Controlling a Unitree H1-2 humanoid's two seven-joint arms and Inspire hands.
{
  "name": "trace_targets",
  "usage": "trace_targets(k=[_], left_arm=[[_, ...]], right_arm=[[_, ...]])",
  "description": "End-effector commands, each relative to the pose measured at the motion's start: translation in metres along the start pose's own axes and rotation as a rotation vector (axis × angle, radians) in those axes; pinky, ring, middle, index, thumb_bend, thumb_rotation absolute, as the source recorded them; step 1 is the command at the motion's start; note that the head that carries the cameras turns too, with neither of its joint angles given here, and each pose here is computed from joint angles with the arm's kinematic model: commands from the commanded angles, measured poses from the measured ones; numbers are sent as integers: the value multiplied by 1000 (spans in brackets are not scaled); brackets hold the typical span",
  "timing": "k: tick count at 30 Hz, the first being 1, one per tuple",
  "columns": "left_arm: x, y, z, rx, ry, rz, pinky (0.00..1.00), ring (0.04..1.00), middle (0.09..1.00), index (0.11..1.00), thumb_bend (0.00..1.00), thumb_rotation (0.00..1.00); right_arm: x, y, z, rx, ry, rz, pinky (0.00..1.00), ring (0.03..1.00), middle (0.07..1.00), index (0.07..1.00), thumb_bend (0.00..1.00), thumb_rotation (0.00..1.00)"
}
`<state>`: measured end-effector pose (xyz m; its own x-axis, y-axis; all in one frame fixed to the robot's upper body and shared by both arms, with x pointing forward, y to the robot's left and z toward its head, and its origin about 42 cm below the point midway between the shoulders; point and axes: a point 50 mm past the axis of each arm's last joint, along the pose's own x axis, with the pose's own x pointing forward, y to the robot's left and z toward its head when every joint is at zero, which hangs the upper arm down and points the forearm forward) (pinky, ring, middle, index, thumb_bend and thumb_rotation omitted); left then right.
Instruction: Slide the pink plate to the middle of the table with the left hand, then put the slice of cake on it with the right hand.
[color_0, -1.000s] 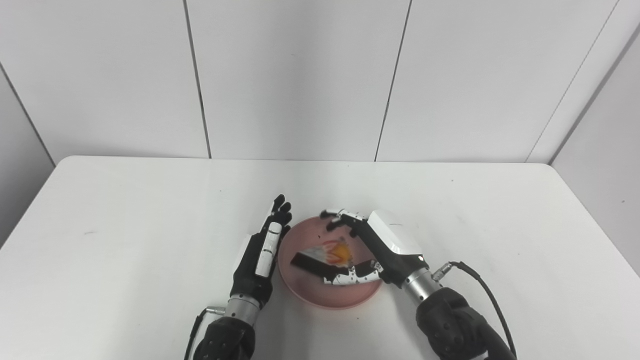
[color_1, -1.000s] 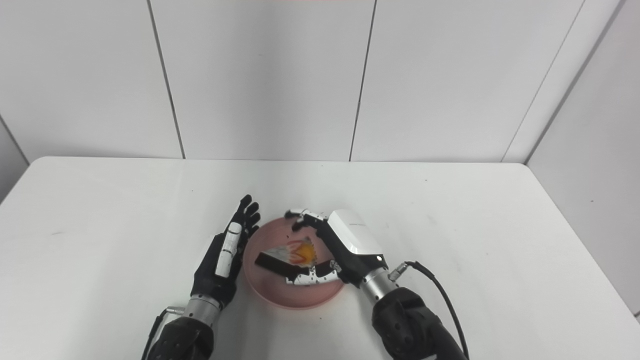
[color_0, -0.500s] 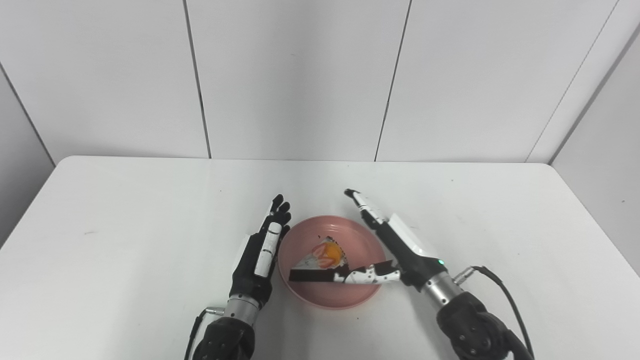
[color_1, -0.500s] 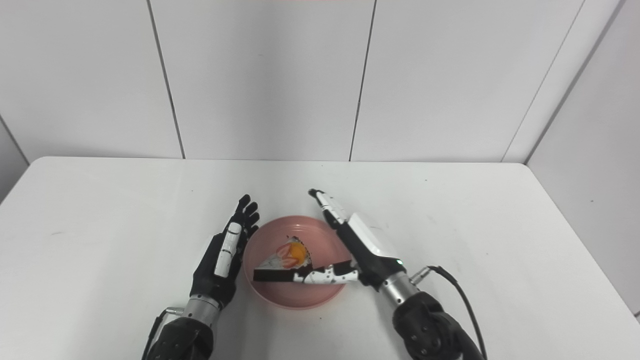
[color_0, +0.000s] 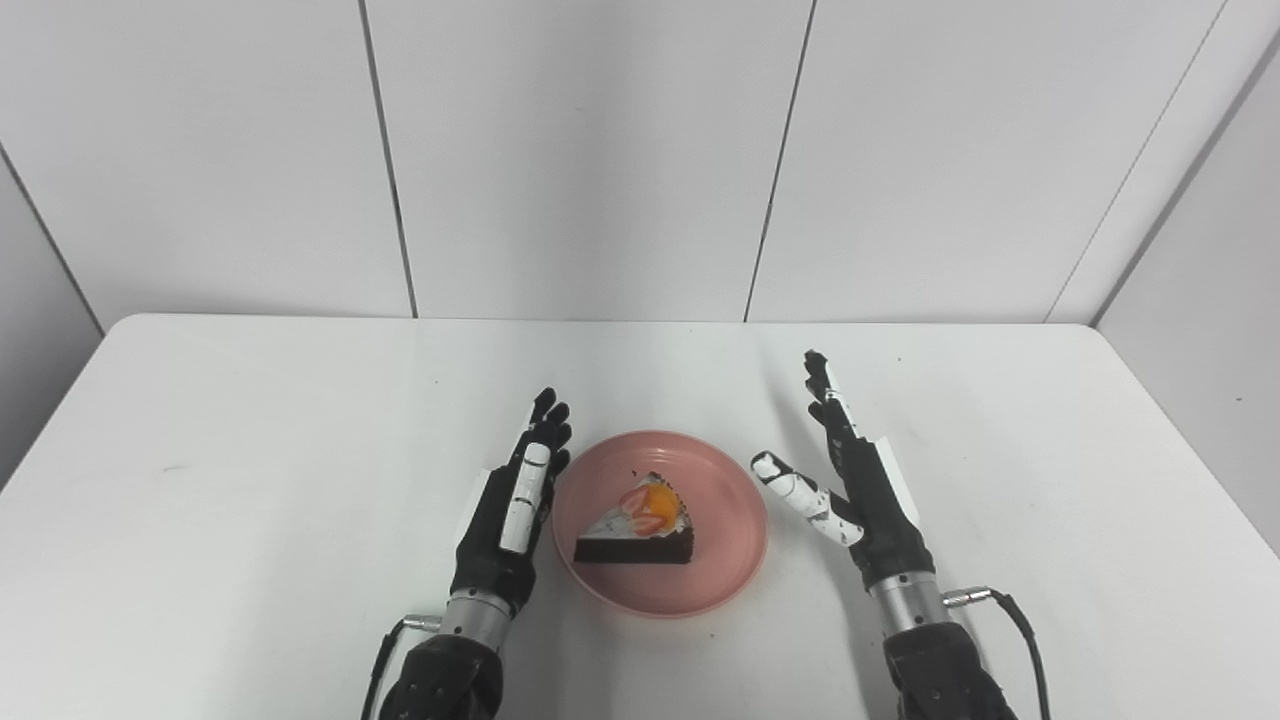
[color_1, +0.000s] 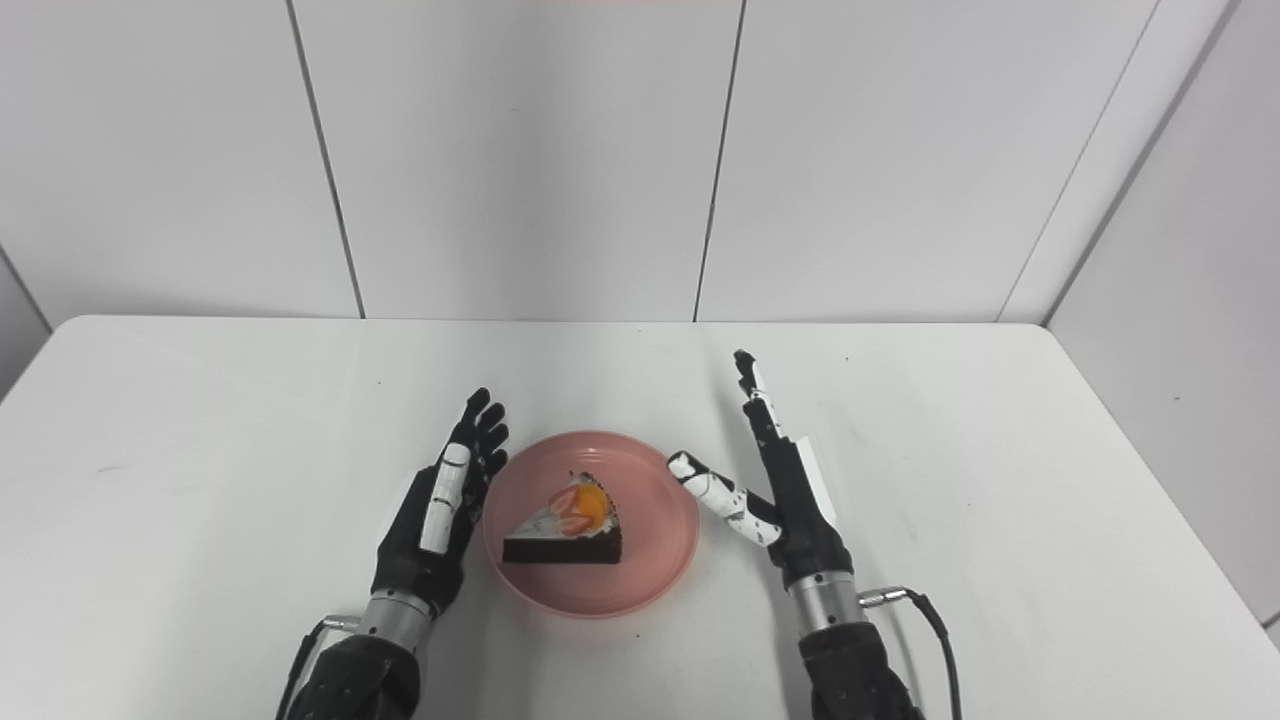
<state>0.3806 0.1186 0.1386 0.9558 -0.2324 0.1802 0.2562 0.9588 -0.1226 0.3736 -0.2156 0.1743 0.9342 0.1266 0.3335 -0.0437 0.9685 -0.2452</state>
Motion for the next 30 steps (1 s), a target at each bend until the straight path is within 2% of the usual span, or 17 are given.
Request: trace_targets(k=[1,6,10,15,17,20,26,30], left_arm=[[-14,17,-12,61,5,24,1000,1000,1000,1000,641,1000],[-15,22,-12,106,-21,32,1000,1000,1000,1000,624,1000],[-16,25,-12,138,-48,44,988,1000,1000,1000,635,1000],[-17,29,-12,155,-60,52,993,1000,1000,1000,651,1000],[-17,30,-11,162,-61,52,992,1000,1000,1000,654,1000],[-17,32,-9,165,-59,50,1000,1000,1000,1000,659,1000],[-21,31,-10,174,-12,47,1000,1000,1000,1000,684,1000],[-22,29,-9,143,0,40,1000,1000,1000,1000,651,1000]], right_arm=[[7,-1,8,84,-6,-12,999,1000,1000,1000,637,795],[4,10,6,113,44,-4,1000,1000,1000,1000,639,832],[0,20,5,113,61,0,1000,1000,1000,1000,609,836],[-4,35,4,198,89,-3,1000,1000,1000,1000,566,820],[-5,38,2,205,92,15,1000,1000,1000,1000,545,854],[-5,40,1,204,96,41,1000,1000,1000,1000,576,920],[-4,45,4,223,94,34,1000,1000,1000,1000,561,907],[-4,45,5,223,94,28,1000,1000,1000,1000,576,885]])
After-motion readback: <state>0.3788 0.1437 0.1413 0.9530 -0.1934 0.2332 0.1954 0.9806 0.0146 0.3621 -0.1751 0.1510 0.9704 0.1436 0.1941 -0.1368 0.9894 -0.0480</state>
